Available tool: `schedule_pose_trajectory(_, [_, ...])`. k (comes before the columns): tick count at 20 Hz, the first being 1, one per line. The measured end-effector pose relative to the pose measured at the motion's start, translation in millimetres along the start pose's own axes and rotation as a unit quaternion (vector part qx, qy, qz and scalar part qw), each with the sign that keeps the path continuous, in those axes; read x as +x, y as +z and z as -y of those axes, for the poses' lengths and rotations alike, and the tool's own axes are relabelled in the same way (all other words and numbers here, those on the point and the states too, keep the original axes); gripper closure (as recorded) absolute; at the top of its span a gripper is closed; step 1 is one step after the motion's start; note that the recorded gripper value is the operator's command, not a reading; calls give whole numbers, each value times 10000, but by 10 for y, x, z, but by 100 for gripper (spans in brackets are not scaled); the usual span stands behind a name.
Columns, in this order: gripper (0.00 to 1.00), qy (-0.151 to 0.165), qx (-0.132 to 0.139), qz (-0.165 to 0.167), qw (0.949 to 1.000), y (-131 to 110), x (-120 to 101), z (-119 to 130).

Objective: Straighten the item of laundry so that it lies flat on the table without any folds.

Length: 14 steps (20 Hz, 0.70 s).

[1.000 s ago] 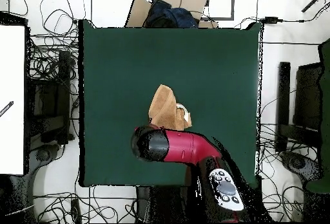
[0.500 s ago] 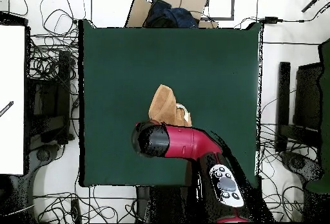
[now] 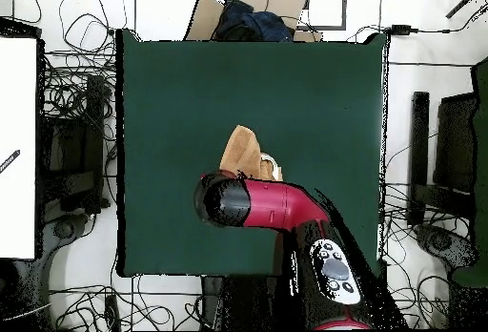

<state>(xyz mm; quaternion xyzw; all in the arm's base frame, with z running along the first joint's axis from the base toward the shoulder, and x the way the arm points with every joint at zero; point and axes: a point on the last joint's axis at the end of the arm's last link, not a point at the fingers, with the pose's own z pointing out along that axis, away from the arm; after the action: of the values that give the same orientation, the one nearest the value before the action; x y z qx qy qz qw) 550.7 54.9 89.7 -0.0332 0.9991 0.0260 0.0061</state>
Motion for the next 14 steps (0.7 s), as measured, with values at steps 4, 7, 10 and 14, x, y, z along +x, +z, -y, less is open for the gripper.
schedule_pose_trajectory(4, [0, 6, 6, -39, 10000, -38, -94, 33])
schedule_pose_trajectory(7, [0, 12, 5, -104, 9999, -77, -163, 58])
schedule_pose_trajectory(10, [0, 18, 7, -199, 9998, -140, -267, 98])
schedule_pose_trajectory(14, [0, 31, 19, -204, 9998, -184, -381, 142])
